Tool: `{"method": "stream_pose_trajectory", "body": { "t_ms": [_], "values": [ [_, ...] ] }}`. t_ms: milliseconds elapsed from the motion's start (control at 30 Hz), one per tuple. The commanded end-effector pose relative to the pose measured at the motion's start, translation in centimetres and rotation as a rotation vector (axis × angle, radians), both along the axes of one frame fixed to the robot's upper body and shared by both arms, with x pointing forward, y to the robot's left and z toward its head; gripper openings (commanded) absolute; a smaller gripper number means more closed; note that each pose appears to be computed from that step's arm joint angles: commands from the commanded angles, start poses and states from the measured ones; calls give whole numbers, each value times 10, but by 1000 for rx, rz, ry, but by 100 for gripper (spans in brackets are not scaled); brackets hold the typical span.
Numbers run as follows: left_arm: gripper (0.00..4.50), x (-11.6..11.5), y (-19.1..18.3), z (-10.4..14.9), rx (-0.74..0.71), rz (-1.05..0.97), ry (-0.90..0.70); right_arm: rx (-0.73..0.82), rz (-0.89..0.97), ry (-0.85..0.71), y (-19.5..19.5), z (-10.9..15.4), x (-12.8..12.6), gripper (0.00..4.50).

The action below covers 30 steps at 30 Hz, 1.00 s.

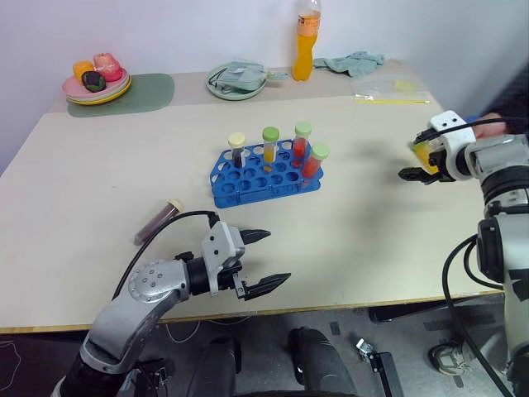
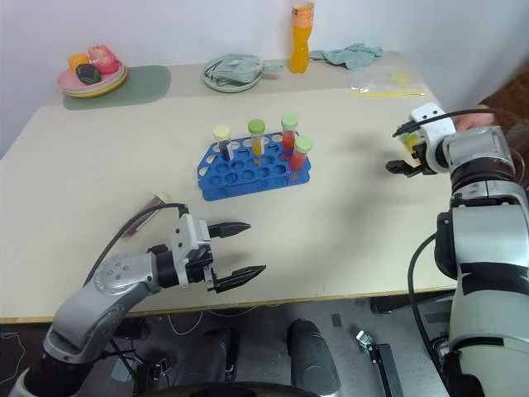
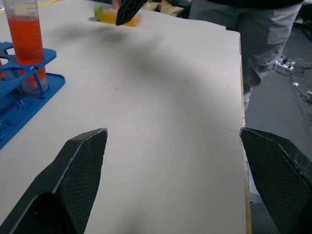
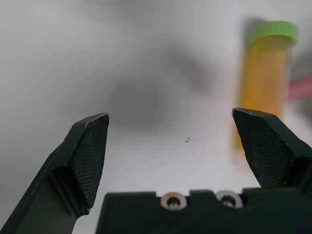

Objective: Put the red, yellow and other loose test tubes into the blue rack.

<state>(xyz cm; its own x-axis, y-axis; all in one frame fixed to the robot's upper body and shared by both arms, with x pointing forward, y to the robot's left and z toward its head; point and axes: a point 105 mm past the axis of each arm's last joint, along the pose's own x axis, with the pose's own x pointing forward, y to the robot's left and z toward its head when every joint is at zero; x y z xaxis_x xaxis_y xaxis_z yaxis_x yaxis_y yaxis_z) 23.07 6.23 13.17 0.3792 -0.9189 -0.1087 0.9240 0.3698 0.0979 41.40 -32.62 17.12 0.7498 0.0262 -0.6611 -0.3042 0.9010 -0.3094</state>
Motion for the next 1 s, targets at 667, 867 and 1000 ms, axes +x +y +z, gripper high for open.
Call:
{"method": "stream_pose_trajectory", "body": {
  "t_ms": [667,867,1000],
  "values": [
    [450,-1,-2,8,-20,-15,-35,201,174,82,59,-4,5,447],
    [450,0,-4,10,-24,-21,-33,175,212,102,72,-11,8,447],
    [450,0,-5,11,-24,-22,-34,142,252,122,82,-11,10,447]
  ]
}}
